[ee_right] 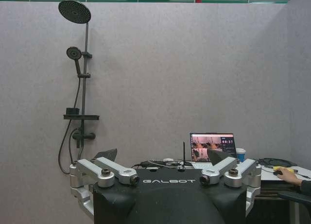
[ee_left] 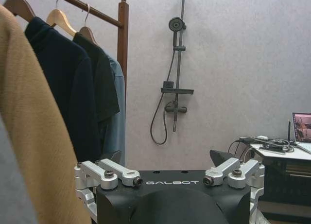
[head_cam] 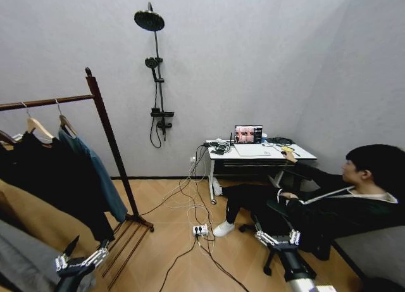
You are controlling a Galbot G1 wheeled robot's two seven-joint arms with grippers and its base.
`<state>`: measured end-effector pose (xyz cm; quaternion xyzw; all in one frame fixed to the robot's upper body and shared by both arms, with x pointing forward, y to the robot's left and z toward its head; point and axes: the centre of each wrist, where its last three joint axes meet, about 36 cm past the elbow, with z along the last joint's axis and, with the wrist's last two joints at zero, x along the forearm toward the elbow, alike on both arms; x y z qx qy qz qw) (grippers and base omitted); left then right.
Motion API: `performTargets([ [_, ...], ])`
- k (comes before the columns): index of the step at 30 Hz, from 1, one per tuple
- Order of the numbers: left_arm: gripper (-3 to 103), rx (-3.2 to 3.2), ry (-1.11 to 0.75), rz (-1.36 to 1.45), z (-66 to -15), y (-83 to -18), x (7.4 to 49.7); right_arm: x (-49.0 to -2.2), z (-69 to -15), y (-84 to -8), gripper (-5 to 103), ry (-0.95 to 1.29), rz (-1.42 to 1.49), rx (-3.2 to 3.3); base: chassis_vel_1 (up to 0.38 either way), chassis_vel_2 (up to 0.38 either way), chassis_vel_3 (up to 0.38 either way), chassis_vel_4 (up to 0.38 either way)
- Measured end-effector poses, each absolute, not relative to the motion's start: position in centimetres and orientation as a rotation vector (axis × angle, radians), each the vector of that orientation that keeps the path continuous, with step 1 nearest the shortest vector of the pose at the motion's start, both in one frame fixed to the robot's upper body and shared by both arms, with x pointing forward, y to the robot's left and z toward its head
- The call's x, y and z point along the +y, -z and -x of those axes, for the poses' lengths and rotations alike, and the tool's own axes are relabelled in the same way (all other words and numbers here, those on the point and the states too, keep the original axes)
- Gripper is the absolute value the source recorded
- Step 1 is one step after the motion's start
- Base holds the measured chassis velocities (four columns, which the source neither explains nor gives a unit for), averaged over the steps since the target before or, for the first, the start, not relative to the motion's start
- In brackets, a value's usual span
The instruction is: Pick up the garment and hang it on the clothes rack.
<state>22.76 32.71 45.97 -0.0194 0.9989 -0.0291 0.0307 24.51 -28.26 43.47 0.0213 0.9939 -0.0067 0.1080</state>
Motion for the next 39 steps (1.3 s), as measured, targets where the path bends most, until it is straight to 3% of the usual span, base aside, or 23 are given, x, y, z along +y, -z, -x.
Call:
performTargets([
  [39, 100, 3.078, 0.089, 0.06, -22.76, -45.97, 32.71, -28.26, -24.51, -43.47, 100, 0.02, -0.063, 2.924, 0.339, -0.343, -0.339, 0.342],
])
